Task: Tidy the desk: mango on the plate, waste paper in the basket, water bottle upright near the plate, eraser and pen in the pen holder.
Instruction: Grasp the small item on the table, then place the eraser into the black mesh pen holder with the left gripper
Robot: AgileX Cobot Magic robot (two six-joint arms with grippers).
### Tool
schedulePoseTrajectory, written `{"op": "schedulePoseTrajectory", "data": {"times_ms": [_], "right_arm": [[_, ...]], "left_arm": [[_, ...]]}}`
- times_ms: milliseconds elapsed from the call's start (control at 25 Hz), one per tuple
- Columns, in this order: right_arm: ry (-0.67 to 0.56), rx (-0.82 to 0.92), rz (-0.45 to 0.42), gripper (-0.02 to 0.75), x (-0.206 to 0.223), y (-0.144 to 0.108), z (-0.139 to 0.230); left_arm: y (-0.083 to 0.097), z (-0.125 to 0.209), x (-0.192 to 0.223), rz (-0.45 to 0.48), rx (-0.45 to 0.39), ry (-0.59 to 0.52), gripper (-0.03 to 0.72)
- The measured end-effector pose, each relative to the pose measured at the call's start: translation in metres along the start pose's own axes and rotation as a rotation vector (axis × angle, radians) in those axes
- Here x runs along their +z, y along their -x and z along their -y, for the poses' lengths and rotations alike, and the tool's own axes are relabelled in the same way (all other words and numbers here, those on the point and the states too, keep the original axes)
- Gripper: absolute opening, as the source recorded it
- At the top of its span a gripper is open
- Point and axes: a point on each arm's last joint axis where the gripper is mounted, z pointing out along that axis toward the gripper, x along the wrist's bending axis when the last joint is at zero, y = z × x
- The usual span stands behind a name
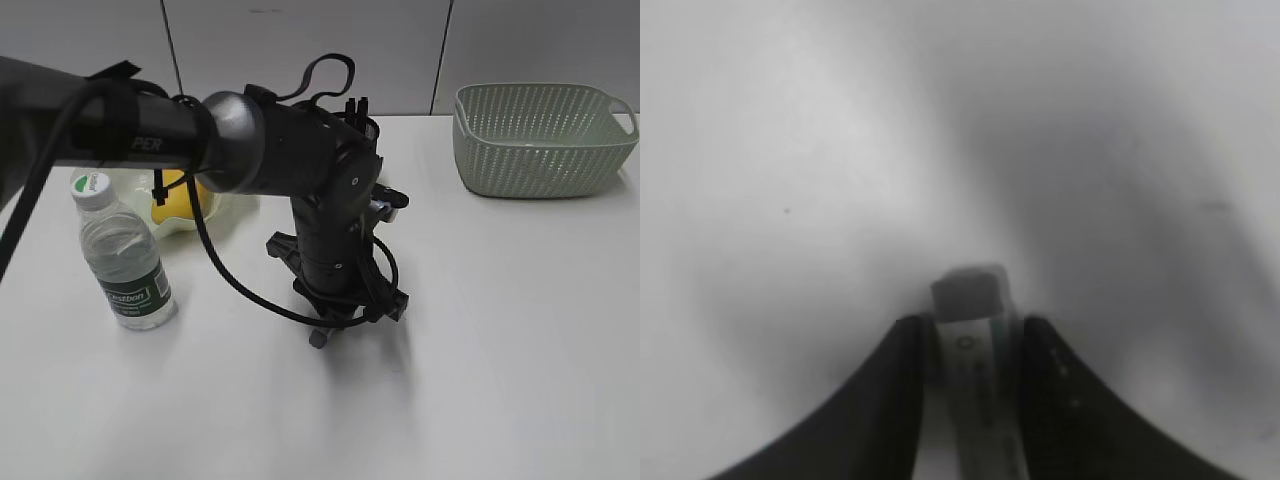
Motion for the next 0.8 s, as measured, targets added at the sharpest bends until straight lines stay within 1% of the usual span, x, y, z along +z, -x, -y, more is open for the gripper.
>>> {"op": "schedulePoseTrajectory", "data": {"times_ms": [40, 80, 200, 280, 320, 400, 480, 560, 600, 680, 720, 800], "right_arm": [[0.000, 0.000, 0.000, 0.437, 0.000, 0.000, 0.000], [0.000, 0.000, 0.000, 0.437, 0.000, 0.000, 0.000], [0.000, 0.000, 0.000, 0.437, 0.000, 0.000, 0.000], [0.000, 0.000, 0.000, 0.437, 0.000, 0.000, 0.000], [0.000, 0.000, 0.000, 0.437, 0.000, 0.000, 0.000], [0.000, 0.000, 0.000, 0.437, 0.000, 0.000, 0.000], [0.000, 0.000, 0.000, 0.437, 0.000, 0.000, 0.000], [0.000, 0.000, 0.000, 0.437, 0.000, 0.000, 0.000], [0.000, 0.000, 0.000, 0.437, 0.000, 0.000, 0.000], [0.000, 0.000, 0.000, 0.437, 0.000, 0.000, 0.000], [0.000, 0.000, 0.000, 0.437, 0.000, 0.000, 0.000], [0.000, 0.000, 0.000, 0.437, 0.000, 0.000, 0.000]], "left_arm": [[-0.001, 0.000, 0.000, -0.010, 0.008, -0.002, 0.160], [-0.001, 0.000, 0.000, -0.013, 0.009, 0.000, 0.141], [-0.002, -0.002, -0.001, -0.019, 0.020, 0.017, 0.143], [-0.001, -0.006, -0.008, -0.011, 0.028, 0.071, 0.143], [-0.001, -0.009, -0.017, 0.001, 0.030, 0.118, 0.143], [-0.002, -0.021, -0.047, 0.022, 0.045, 0.262, 0.143], [-0.010, -0.034, -0.088, 0.042, 0.058, 0.458, 0.143], [-0.025, -0.048, -0.122, 0.070, 0.047, 0.663, 0.143], [-0.037, -0.054, -0.135, 0.077, 0.031, 0.744, 0.143], [-0.057, -0.066, -0.149, 0.091, 0.007, 0.900, 0.143], [-0.068, -0.071, -0.151, 0.091, -0.007, 0.953, 0.143], [-0.083, -0.082, -0.145, 0.102, -0.016, 1.064, 0.143]]}}
